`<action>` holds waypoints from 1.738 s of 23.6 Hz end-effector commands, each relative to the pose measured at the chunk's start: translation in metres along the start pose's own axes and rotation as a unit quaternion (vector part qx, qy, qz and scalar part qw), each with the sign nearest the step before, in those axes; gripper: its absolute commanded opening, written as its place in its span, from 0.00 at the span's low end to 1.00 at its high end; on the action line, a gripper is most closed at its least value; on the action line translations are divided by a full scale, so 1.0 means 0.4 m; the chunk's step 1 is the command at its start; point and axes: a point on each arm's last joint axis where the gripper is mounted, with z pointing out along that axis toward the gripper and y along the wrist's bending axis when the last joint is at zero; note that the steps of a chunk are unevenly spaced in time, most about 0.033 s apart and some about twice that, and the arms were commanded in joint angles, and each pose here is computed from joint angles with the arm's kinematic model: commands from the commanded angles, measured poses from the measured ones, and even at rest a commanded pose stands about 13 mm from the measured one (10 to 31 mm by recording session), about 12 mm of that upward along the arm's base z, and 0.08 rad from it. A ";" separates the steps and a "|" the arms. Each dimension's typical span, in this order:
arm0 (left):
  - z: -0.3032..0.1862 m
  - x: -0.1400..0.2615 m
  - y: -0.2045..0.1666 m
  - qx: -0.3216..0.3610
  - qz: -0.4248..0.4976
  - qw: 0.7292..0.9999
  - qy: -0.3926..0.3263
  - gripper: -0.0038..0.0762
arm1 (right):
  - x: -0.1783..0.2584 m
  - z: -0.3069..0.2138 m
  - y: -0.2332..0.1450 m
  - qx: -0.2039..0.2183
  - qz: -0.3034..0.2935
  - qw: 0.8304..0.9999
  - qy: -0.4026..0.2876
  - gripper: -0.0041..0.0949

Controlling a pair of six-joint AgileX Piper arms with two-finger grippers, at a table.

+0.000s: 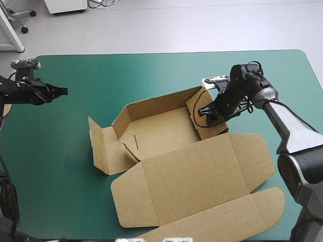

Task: Fold the box

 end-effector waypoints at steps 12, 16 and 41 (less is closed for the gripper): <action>-0.057 -0.035 -0.017 -0.005 0.002 0.998 -0.056 0.04 | -0.005 -0.022 0.006 -0.006 0.000 1.000 -0.015 0.50; -0.057 -0.035 -0.017 -0.005 0.002 0.998 -0.056 0.04 | -0.004 -0.018 0.005 -0.006 -0.003 1.000 -0.012 0.13; -0.011 -0.028 -0.051 0.123 -0.056 0.990 -0.027 0.04 | 0.151 -0.532 0.009 -0.090 -0.005 0.948 -0.305 0.01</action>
